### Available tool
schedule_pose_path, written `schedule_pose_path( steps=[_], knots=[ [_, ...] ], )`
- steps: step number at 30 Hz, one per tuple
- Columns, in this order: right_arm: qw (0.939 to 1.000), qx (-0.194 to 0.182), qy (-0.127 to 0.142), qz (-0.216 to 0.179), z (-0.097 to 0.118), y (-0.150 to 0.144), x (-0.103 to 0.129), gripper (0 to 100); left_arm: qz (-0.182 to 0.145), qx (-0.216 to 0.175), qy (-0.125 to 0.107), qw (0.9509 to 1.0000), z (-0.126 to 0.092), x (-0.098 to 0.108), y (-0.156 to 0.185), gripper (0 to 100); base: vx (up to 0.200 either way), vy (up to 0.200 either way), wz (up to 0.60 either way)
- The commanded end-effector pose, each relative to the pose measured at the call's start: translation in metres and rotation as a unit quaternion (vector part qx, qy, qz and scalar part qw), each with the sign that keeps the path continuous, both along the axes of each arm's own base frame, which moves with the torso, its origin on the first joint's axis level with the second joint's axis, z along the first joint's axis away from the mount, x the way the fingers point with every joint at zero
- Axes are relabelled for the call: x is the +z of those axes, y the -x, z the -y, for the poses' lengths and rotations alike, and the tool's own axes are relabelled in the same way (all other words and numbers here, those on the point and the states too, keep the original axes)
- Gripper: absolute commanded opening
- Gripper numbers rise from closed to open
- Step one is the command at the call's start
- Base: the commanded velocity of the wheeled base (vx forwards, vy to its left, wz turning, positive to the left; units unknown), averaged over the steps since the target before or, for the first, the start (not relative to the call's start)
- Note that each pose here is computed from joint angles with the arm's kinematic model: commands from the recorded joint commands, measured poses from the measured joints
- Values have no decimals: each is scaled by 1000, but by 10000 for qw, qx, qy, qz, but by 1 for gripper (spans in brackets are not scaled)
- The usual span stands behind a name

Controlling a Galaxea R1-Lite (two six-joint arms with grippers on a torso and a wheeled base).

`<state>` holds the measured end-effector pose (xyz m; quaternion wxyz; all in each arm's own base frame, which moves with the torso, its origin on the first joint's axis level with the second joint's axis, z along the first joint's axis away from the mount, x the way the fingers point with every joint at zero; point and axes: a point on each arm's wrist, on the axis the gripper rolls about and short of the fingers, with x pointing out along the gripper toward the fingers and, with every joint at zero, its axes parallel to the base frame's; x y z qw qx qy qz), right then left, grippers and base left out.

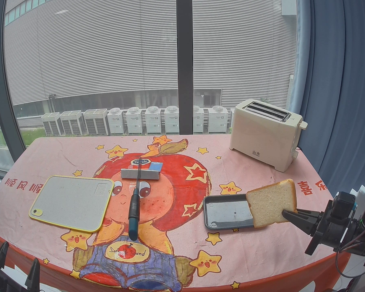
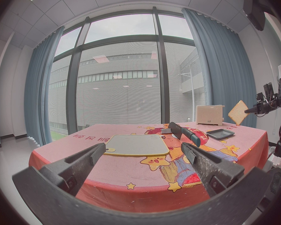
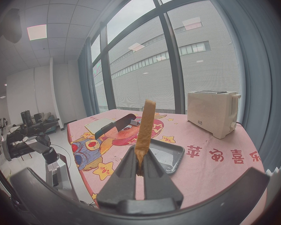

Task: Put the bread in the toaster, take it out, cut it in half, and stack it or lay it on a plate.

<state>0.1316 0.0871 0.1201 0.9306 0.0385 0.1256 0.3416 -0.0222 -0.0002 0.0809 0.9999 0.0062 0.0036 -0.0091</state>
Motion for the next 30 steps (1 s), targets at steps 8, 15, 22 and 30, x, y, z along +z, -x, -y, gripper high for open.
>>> schedule_pose_path(
  steps=[8, 15, 22, 30],
  knots=[
    [10000, 12, 33, -53, -1, 0, -2, 0, -94, 36, -16, 9999, 0, -5, -1, 100, 0, 0, 0],
    [10000, 27, 33, -53, -1, 0, -2, 0, -94, 44, -8, 9999, 0, -5, -1, 100, 0, -200, 0],
    [10000, 20, 42, -66, -1, 0, -3, 0, -94, 44, -8, 9999, 0, -5, -1, 100, 0, -200, 0],
    [10000, 4, 50, -79, 0, 1, -3, 0, -94, 44, -1, 9999, 0, -5, -1, 100, 0, -25, 0]
  ],
)
